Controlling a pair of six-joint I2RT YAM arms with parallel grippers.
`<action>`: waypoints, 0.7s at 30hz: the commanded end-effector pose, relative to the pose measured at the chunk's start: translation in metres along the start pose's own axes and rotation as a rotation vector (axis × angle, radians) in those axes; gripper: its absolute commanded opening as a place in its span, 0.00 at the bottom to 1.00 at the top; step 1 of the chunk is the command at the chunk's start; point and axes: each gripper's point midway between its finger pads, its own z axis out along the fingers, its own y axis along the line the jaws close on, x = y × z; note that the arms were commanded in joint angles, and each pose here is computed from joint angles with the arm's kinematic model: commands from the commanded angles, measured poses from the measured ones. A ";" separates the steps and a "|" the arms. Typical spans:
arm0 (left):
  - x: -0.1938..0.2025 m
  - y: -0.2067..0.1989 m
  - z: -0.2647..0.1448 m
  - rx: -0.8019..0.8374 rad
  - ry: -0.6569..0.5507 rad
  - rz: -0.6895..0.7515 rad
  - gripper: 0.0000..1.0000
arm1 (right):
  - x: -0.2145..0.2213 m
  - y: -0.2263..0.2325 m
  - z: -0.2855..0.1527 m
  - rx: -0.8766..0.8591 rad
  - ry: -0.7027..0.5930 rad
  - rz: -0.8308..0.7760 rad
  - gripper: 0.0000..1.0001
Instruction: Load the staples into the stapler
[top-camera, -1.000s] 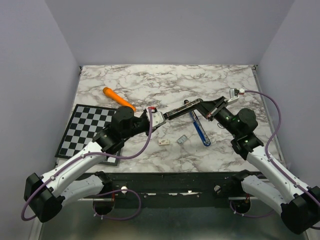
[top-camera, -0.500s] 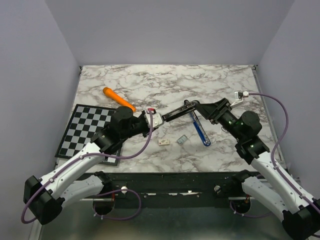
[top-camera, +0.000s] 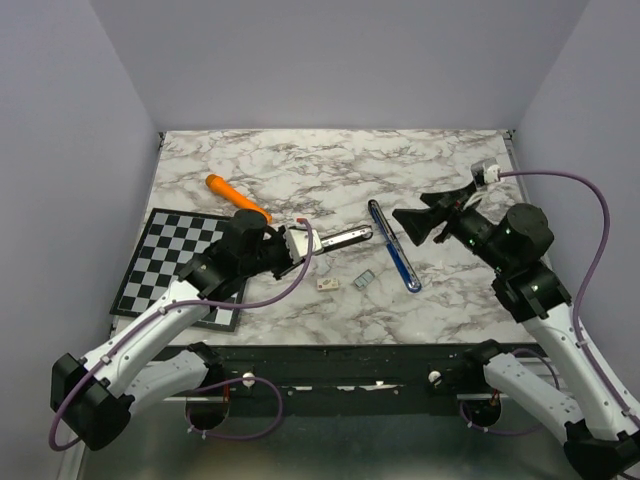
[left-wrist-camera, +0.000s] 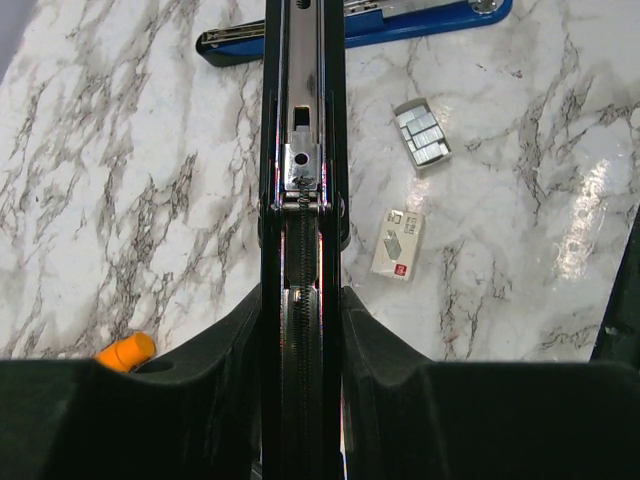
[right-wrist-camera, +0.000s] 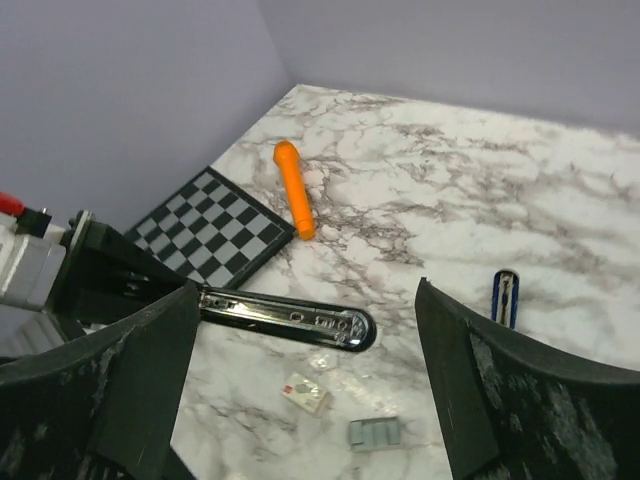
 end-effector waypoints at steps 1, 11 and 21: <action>-0.037 0.003 -0.006 0.041 -0.101 0.074 0.00 | 0.029 0.018 0.001 -0.229 0.210 -0.331 0.98; -0.051 -0.014 -0.005 0.167 -0.141 0.069 0.00 | 0.084 0.057 0.019 -0.544 0.379 -0.624 0.94; -0.060 -0.025 -0.007 0.243 -0.164 0.068 0.00 | 0.108 0.087 0.046 -0.683 0.430 -0.740 0.77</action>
